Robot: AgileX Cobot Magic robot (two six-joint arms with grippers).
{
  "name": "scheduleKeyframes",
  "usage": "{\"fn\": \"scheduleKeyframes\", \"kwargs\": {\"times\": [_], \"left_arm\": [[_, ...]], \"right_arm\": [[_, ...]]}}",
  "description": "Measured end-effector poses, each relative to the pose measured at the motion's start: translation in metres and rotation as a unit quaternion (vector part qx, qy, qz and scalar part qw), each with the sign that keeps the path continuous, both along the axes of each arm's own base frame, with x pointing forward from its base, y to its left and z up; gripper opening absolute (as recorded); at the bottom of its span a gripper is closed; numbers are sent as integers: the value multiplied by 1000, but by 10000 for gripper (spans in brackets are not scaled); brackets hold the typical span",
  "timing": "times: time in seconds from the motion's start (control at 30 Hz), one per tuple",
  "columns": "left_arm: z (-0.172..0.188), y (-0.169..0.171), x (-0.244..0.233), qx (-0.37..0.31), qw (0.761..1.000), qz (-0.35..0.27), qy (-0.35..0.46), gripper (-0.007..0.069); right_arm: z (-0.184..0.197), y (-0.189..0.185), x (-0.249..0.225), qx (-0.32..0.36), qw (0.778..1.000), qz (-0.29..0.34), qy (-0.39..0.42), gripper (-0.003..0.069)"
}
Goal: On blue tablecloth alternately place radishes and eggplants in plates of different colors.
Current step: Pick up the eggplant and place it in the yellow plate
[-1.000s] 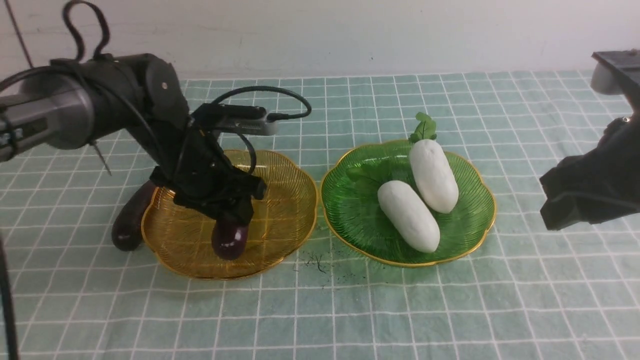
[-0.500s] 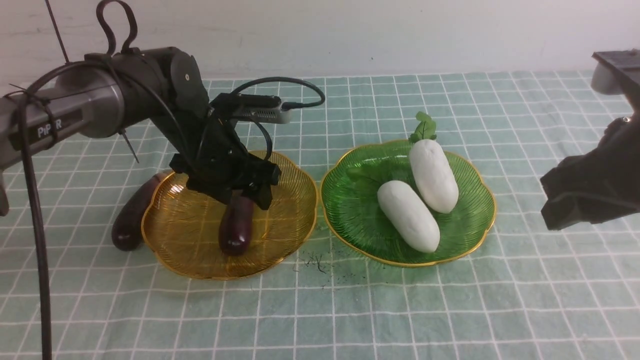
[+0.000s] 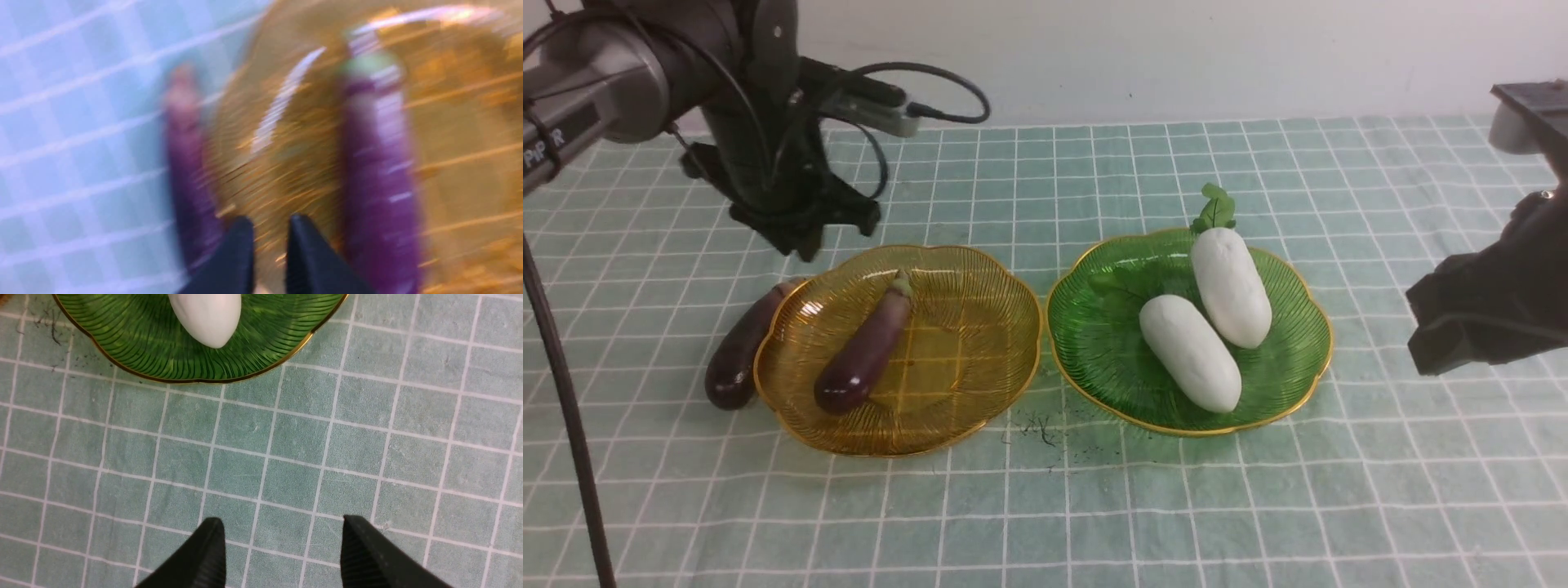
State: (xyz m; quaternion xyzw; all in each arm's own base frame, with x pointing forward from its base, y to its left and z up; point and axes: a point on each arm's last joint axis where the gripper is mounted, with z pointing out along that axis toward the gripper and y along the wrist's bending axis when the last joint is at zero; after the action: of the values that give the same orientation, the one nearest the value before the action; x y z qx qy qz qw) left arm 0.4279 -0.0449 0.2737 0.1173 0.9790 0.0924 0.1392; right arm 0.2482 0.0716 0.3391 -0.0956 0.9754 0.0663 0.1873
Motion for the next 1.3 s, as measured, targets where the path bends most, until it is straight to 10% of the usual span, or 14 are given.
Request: {"fn": "scheduleKeyframes", "kwargs": {"times": [0.33,0.57,1.0,1.3], "left_arm": [[-22,108,-2,-173,968,179,39,2],[-58,110,7,-194,961,183,79,60],[-80,97,22,-206,961,176,62,404],[-79,97,27,-209,961,177,31,426]], "right_arm": [[0,0,1,-1,1000,0,-4,356],[0,0,1,-1,1000,0,-4,356],[0,0,1,0,1000,0,-7,356],[0,0,1,0,1000,0,-7,356]]}}
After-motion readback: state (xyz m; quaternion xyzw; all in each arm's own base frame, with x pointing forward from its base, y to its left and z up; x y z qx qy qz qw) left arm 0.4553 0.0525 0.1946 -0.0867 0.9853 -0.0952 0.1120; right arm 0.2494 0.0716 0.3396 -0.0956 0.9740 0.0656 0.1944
